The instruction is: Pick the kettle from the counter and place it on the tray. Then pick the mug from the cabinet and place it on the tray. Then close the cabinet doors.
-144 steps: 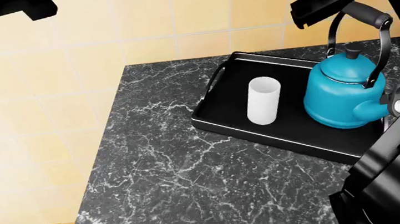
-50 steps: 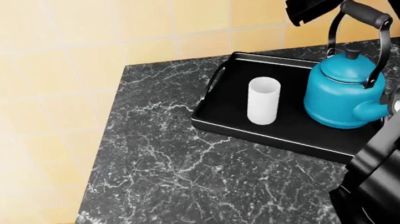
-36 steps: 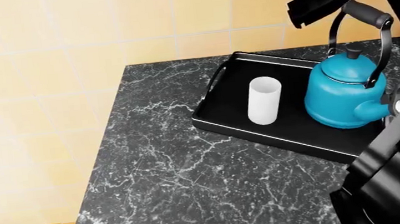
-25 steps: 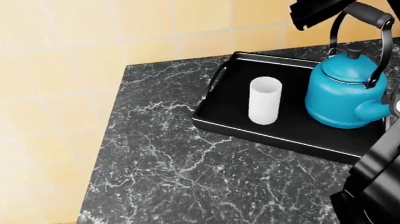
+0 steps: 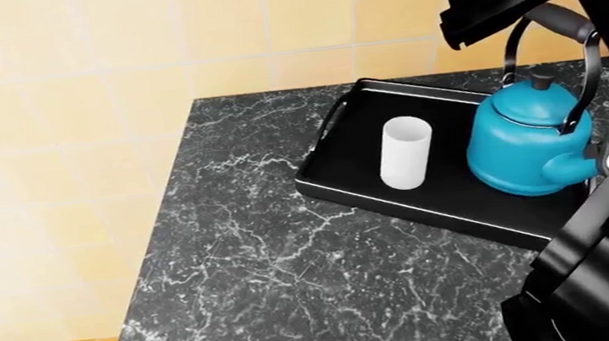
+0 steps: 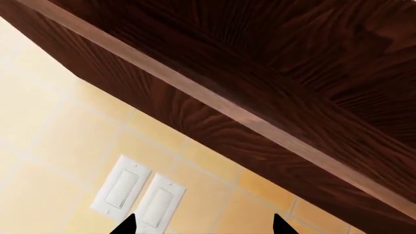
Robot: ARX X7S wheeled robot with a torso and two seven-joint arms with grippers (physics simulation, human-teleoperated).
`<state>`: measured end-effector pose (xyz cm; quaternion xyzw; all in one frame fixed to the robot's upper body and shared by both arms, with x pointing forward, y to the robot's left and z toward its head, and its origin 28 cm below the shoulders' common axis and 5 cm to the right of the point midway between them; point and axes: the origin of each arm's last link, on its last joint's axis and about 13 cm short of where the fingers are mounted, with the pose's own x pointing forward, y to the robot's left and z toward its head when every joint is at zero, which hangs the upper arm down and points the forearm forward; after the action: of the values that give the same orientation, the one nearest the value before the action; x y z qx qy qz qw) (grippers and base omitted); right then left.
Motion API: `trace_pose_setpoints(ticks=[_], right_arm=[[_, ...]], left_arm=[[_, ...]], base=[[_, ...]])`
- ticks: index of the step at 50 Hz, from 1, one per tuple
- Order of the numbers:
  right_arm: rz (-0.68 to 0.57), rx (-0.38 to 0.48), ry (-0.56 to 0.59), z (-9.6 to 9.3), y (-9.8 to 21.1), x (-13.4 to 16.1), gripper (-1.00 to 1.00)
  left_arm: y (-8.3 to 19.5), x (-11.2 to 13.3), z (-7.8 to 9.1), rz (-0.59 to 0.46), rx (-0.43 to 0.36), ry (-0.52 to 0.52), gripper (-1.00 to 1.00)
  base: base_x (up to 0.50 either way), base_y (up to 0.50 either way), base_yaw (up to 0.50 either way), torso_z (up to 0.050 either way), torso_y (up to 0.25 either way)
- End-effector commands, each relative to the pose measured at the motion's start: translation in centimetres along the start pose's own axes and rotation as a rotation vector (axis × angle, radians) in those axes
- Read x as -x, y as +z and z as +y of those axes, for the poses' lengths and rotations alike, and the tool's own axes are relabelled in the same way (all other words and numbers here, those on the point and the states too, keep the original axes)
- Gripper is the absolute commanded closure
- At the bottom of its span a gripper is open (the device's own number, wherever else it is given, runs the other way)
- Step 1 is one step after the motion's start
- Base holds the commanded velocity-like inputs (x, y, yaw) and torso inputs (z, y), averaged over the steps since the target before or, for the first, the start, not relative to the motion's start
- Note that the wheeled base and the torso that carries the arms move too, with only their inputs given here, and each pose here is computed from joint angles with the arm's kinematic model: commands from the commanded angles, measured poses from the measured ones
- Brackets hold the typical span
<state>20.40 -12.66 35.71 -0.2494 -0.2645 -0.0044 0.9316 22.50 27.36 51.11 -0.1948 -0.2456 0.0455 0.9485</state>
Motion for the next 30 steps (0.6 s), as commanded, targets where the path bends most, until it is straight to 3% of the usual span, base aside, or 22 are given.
trace_pose_setpoints(ticks=[1, 19, 30], right_arm=[[0.005, -0.004, 0.003, 0.1, -0.2, -0.1, -1.00], [0.002, -0.010, 0.015, 0.4, -0.3, -0.4, -1.00], [0.009, -0.018, 0.012, 0.4, -0.7, -0.3, -1.00]], left_arm=[[0.5, 4.3, -5.5, 0.038, 0.105, -0.449, -1.00], [3.8, 8.2, -7.6, -0.002, 0.134, -0.581, -1.00], [5.6, 9.2, -8.5, -0.036, 0.171, -0.613, -1.00]], base=[[0.00, 0.00, 0.00, 0.000, 0.000], [0.00, 0.00, 0.00, 0.002, 0.001], [0.00, 0.00, 0.00, 0.003, 0.001]])
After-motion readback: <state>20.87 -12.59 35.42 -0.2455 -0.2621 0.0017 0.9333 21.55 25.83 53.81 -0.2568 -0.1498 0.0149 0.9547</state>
